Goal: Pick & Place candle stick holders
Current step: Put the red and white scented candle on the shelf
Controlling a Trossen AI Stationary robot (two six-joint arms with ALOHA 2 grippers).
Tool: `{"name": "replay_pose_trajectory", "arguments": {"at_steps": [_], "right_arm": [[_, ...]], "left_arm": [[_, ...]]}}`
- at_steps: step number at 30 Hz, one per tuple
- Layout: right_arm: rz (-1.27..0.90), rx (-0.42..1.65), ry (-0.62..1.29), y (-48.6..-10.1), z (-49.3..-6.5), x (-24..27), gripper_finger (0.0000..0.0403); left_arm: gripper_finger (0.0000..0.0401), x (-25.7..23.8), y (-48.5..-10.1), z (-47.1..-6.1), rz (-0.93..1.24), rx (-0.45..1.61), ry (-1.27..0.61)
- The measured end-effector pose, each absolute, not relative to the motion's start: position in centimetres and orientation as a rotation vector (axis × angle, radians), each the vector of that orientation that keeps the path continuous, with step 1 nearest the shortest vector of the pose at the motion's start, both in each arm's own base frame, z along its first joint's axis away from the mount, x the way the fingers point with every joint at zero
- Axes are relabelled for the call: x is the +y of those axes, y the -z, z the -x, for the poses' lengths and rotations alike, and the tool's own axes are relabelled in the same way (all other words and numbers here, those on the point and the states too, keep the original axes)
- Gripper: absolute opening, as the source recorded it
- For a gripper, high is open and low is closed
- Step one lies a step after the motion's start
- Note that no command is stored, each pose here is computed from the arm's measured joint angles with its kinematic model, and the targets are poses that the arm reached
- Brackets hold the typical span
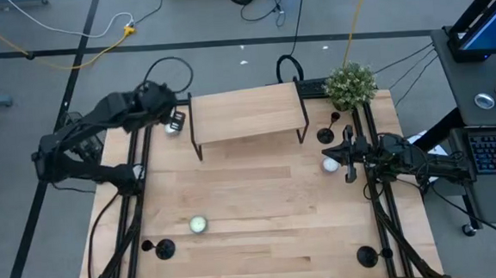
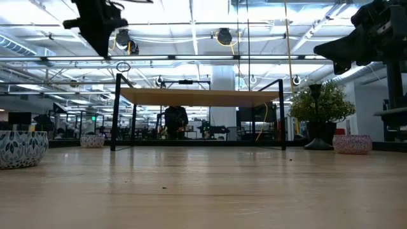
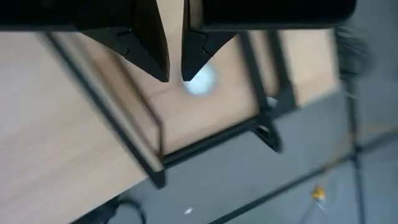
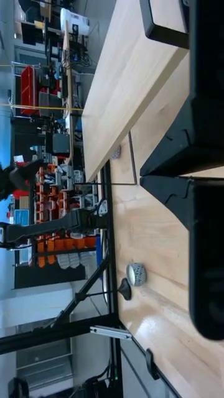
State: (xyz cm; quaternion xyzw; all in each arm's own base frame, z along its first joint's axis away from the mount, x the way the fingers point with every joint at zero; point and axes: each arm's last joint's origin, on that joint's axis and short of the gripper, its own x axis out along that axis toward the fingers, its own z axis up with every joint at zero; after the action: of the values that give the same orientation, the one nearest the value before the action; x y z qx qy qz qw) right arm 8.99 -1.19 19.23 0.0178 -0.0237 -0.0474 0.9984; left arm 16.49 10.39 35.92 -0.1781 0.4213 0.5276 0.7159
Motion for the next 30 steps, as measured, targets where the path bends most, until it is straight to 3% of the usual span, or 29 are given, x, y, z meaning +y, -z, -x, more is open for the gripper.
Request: {"name": "replay_pose_trajectory", "arguments": {"at_steps": [5, 11, 22, 30], "right_arm": [[-0.036, -0.047, 0.094, -19.2, -9.0, -1.2, 0.0], [-0.036, -0.047, 0.094, -19.2, -9.0, -1.2, 0.0], [-0.036, -0.044, 0.095, -19.2, -9.0, -1.2, 0.0], [-0.036, -0.043, 0.095, -19.2, -9.0, -1.2, 0.0]], "left_arm": [[0.0046, 12.3, -35.0, -17.0, 0.237, 1.103, -1.116], [0.0047, 13.3, -34.5, -17.0, 0.208, 1.145, -1.163], [0.0047, 13.4, -34.6, -16.8, 0.295, 1.081, -1.232], [0.0047, 15.2, -33.3, -15.1, 0.511, 1.094, -1.248]]}}
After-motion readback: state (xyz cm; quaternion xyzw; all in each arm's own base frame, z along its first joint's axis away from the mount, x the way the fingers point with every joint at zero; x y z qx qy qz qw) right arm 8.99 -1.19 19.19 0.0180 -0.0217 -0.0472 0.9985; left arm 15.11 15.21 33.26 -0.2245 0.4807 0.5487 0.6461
